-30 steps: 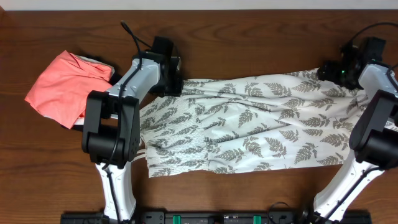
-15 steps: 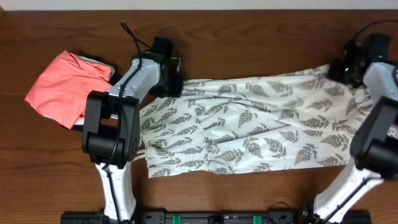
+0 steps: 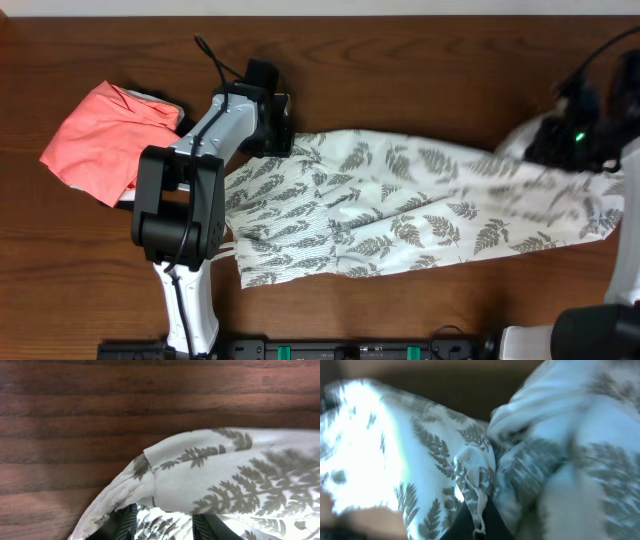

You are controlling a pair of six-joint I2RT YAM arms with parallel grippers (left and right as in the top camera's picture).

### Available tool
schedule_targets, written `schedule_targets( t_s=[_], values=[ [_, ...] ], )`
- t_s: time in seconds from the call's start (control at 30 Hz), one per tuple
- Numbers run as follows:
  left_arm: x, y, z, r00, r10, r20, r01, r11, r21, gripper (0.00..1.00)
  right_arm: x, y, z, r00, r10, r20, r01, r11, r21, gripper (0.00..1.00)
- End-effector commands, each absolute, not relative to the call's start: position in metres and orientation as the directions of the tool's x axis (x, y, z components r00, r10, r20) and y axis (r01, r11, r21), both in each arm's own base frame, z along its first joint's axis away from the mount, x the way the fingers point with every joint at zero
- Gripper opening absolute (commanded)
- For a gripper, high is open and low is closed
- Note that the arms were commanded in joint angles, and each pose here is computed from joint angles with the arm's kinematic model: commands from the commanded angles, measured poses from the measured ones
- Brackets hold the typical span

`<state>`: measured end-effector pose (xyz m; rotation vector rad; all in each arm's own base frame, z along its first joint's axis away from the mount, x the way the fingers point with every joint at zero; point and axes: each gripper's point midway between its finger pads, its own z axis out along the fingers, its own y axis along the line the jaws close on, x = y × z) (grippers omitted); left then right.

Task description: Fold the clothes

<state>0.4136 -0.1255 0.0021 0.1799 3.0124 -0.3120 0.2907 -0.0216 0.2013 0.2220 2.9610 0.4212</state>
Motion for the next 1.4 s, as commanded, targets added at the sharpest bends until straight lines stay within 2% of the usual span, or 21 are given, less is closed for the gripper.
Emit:
schedule_targets(
  t_s=[0.0, 0.03, 0.1, 0.4, 0.5, 0.7, 0.83, 1.13, 1.37],
  values=[
    [0.404, -0.118, -0.014, -0.993, 0.1, -0.064, 0.11, 0.978, -0.177, 0.38, 0.266, -0.012, 0.173, -0.993, 0.116, 0.024, 0.118, 0.959, 0.256, 0.21],
    [0.404, -0.118, -0.014, -0.993, 0.1, -0.064, 0.11, 0.978, -0.177, 0.37, 0.26, -0.016, 0.162, -0.993, 0.106, 0.053, 0.115, 0.97, 0.214, 0.22],
    [0.403, -0.118, -0.014, -0.993, 0.1, -0.062, 0.11, 0.978, -0.177, 0.38, 0.261, -0.02, 0.152, -0.993, 0.108, 0.054, 0.116, 0.975, 0.187, 0.18],
    [0.397, -0.117, -0.015, -0.994, 0.1, -0.037, 0.105, 0.979, -0.174, 0.38, 0.315, -0.043, 0.155, -0.971, 0.16, -0.178, 0.13, 0.977, 0.168, 0.27],
    [0.397, -0.117, -0.015, -0.994, 0.1, -0.037, 0.105, 0.979, -0.174, 0.38, 0.321, -0.043, 0.155, -0.967, 0.164, -0.195, 0.132, 0.977, 0.167, 0.29],
    [0.397, -0.117, -0.015, -0.994, 0.1, -0.038, 0.105, 0.979, -0.174, 0.38, 0.316, -0.04, 0.144, -0.976, 0.161, -0.147, 0.135, 0.976, 0.173, 0.32],
    [0.397, -0.117, -0.015, -0.994, 0.1, -0.037, 0.105, 0.979, -0.174, 0.37, 0.308, -0.034, 0.137, -0.984, 0.154, -0.092, 0.135, 0.973, 0.185, 0.38],
    [0.393, -0.116, -0.015, -0.995, 0.099, -0.019, 0.101, 0.98, -0.172, 0.38, 0.28, -0.026, 0.124, -0.986, 0.148, 0.079, 0.16, 0.968, 0.193, 0.4],
    [0.393, -0.116, -0.015, -0.995, 0.099, -0.02, 0.101, 0.98, -0.172, 0.37, 0.267, -0.036, 0.12, -0.971, 0.194, 0.136, 0.211, 0.97, 0.118, 0.41]
  ],
)
